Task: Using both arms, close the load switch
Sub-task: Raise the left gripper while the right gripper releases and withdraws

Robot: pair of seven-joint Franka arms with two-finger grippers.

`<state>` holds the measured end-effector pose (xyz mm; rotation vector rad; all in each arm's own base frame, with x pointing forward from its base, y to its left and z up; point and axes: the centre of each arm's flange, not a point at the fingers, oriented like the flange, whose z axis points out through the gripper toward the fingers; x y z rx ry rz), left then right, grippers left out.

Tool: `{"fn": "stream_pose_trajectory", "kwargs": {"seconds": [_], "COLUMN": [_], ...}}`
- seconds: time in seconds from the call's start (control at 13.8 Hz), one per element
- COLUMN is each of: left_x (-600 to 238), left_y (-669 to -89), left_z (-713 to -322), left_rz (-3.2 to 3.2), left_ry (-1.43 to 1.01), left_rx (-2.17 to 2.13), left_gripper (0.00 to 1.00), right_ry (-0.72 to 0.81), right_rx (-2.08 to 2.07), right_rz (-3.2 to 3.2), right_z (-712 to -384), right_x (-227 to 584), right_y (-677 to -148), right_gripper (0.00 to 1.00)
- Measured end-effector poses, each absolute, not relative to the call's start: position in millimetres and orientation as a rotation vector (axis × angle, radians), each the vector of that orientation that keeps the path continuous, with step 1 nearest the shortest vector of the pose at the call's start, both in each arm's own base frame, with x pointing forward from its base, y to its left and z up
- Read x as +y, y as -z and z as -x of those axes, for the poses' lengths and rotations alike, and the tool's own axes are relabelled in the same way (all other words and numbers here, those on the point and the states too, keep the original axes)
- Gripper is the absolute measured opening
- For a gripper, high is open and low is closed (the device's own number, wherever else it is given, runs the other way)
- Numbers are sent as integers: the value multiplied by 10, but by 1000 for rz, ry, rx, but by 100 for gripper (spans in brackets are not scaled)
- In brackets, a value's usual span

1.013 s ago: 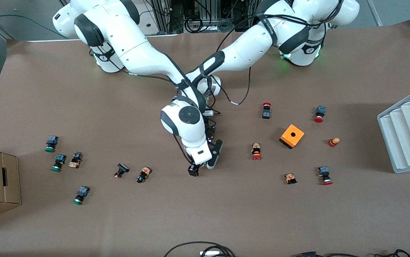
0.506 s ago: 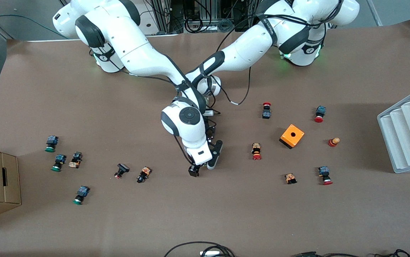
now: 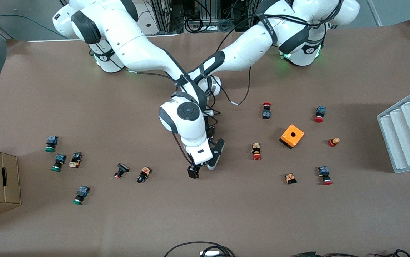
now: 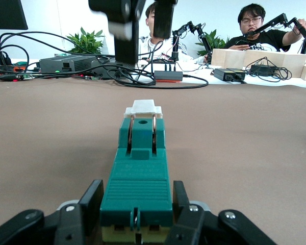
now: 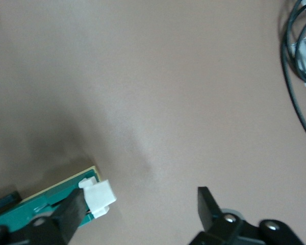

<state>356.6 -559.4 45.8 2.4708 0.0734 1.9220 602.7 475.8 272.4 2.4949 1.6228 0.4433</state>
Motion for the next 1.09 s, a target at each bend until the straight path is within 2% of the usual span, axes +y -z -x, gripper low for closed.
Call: {"fn": "stream_pose_trajectory", "kwargs": {"seconds": [0.36, 0.65, 0.87, 1.01, 1.09], "left_x": [-5594, -5594, -5594, -5585, -5584], "left_y": [-457, -457, -457, -451, -451], "left_z": [-3566, -3566, -3567, -3577, -3577], "left_rz": [-2471, -2470, -2470, -2470, -2470], "left_ry": [-1922, -1923, -1923, -1925, -1925], "left_rx": [73, 73, 72, 72, 71], "left_gripper": [62, 62, 62, 77, 77], "right_ry": [-418, -348, -277, -264, -259], "right_rx": [1509, 1404, 1340, 1281, 1244], "right_rz": [-2626, -2696, -2744, -2793, -2837], "right_z": [-6233, -6385, -6434, -6518, -6568], "right_x": [4413, 3904, 3557, 3292, 3138], "right_y": [-3237, -3917, -4231, -4364, -4417], "right_gripper": [100, 100, 100, 100, 100]}}
